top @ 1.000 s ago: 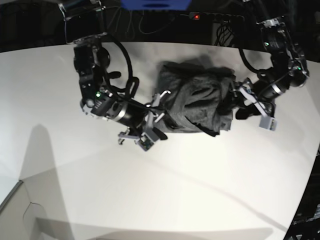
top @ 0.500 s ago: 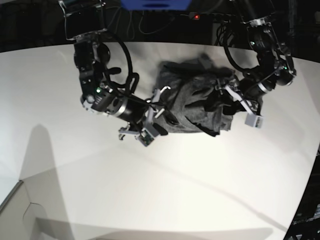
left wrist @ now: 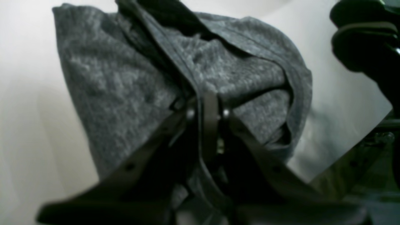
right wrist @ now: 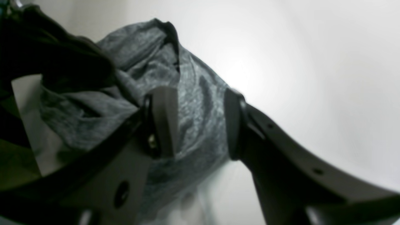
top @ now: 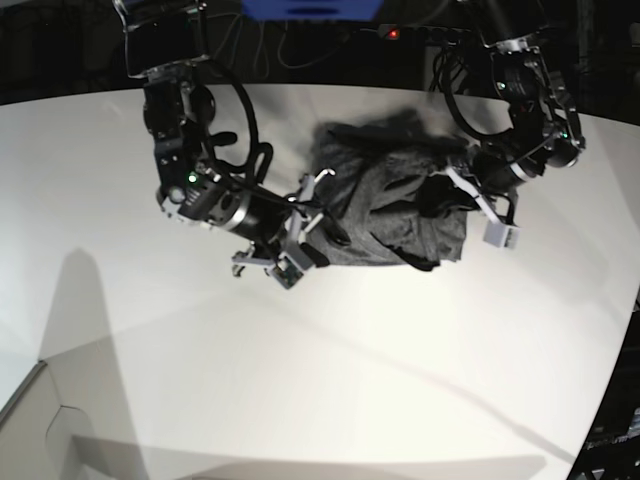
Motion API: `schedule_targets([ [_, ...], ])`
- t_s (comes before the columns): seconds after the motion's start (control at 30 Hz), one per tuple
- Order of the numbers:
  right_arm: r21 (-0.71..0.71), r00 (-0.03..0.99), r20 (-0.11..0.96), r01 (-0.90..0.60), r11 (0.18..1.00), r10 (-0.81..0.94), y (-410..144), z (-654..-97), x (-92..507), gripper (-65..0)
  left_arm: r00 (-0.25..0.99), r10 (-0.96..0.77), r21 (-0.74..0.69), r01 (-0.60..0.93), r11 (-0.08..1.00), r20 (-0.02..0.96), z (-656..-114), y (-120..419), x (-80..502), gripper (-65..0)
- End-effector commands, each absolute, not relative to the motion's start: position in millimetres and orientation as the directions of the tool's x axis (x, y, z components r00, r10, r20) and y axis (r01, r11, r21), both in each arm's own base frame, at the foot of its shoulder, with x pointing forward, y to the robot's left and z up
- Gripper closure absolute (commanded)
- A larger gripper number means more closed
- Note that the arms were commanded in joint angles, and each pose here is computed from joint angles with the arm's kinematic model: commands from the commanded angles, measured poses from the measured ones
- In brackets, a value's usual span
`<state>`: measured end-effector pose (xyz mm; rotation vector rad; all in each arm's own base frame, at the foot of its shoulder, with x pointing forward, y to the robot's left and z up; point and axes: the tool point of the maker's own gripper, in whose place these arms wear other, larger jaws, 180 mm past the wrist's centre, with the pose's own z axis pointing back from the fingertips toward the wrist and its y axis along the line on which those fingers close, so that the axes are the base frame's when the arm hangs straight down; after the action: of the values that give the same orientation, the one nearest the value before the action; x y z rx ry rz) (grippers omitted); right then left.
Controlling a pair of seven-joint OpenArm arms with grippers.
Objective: Layout the t-shirt on the table in an organized manner, then fold the t-shirt properly
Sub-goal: 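Drag the bundle toward the left gripper's side and release the right gripper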
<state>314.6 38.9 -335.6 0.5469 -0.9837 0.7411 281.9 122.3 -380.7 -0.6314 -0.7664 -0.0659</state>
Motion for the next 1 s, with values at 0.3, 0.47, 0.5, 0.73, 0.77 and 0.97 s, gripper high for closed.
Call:
schedule_targets([
  [0.3, 0.086, 0.319, 0.909, -0.774, 0.627, 0.269, 44, -323, 315, -25.2, 0.610, 0.137, -0.377, 0.286, 0.881, 0.781, -324, 161, 296, -0.2],
  [0.47, 0.087, 0.320, 0.908, -0.774, 0.627, 0.269, 44, -323, 314, -25.2, 0.583, 0.164, -0.349, 0.221, 0.911, 0.796, -314, 190, 299, -0.2],
  [0.5, 0.086, 0.320, 0.908, -0.774, 0.627, 0.270, 43, -323, 314, -25.2, 0.582, 0.168, -0.347, 0.211, 0.914, 0.796, -314, 195, 298, -0.2],
  [0.73, 0.085, 0.328, 0.902, -0.773, 0.628, 0.281, 39, -328, 311, -25.2, 0.603, 0.193, -0.346, 0.148, 0.927, 0.774, -324, 211, 280, -0.2],
  [0.77, 0.089, 0.333, 0.900, -0.773, 0.628, 0.281, 39, -330, 310, -25.2, 0.611, 0.195, -0.350, 0.144, 0.926, 0.767, -328, 211, 277, -0.2],
  [0.97, 0.146, 0.392, 0.877, -0.768, 0.623, 0.277, 43, -349, 286, -20.6, 0.617, 0.191, -0.346, 0.141, 0.928, 0.764, -329, 212, 273, -0.2],
])
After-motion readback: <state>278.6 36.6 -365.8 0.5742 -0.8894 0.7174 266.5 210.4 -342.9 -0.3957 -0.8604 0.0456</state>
